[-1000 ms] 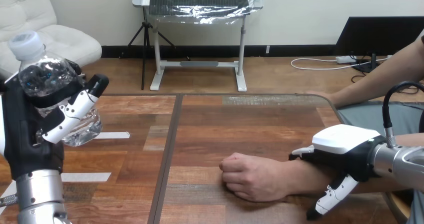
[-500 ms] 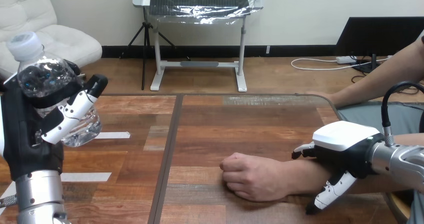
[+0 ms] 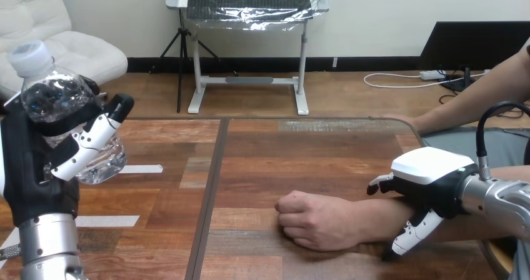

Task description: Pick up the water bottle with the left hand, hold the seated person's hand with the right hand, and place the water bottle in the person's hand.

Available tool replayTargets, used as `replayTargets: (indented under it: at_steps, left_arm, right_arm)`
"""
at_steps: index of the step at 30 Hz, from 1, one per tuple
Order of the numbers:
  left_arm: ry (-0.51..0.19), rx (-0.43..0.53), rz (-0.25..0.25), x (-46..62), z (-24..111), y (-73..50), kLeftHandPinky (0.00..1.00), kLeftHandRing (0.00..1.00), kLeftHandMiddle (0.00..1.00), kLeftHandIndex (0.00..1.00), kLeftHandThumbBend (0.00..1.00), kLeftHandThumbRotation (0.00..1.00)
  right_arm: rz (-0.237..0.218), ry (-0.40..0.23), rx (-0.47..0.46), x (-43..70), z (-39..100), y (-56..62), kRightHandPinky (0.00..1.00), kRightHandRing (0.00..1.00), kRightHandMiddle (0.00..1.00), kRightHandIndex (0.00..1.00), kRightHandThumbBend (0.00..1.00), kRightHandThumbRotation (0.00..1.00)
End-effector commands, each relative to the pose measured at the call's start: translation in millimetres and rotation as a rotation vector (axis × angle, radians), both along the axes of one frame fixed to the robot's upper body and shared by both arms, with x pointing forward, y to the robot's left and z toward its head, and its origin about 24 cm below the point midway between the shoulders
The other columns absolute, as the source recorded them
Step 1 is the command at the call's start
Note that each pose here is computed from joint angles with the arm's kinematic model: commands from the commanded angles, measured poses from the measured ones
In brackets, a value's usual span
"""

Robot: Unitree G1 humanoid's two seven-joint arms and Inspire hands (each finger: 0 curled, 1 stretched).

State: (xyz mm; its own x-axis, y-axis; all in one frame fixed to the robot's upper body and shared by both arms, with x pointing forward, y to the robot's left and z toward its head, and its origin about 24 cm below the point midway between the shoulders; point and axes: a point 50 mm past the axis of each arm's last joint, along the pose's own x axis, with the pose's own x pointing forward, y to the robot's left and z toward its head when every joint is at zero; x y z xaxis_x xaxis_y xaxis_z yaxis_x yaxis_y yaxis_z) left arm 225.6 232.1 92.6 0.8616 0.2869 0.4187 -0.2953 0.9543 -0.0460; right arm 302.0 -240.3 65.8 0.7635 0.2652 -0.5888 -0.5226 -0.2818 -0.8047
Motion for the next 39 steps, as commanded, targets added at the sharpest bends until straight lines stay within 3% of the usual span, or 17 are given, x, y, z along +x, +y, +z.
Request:
replayTargets:
  at_steps: [1,12,22,23,25,39]
  left_arm:
    - [-0.122,0.027,-0.018,3.0,25.5,-1.8,0.2,0.25,0.31,0.38,0.47,0.0]
    - [-0.128,0.019,-0.028,2.6,26.8,-0.8,0.2,0.26,0.31,0.38,0.47,0.0]
    - [-0.133,0.015,-0.026,1.7,28.8,0.0,0.21,0.26,0.31,0.38,0.48,0.0]
    - [-0.135,0.008,-0.027,1.5,29.4,0.2,0.21,0.26,0.31,0.38,0.47,0.0]
    - [-0.138,0.0,-0.028,1.3,30.0,0.4,0.21,0.26,0.31,0.38,0.47,0.0]
    - [-0.139,-0.004,-0.018,0.6,34.1,2.3,0.21,0.26,0.31,0.37,0.48,0.0]
  right_arm:
    - [-0.103,0.083,-0.044,-4.9,-22.4,-15.3,0.67,0.84,0.86,0.87,1.0,0.62]
    - [-0.13,0.102,-0.059,-1.4,-23.7,-15.1,0.62,0.82,0.83,0.84,1.0,0.56]
    - [-0.193,0.187,-0.083,1.9,-25.5,-16.1,0.59,0.81,0.83,0.82,1.0,0.5]
    - [-0.213,0.209,-0.084,2.6,-25.8,-16.3,0.54,0.75,0.79,0.81,1.0,0.49]
    - [-0.236,0.234,-0.085,3.3,-26.1,-16.3,0.53,0.73,0.78,0.8,1.0,0.48]
    - [-0.303,0.314,-0.076,4.3,-26.5,-17.8,0.48,0.66,0.73,0.76,1.0,0.41]
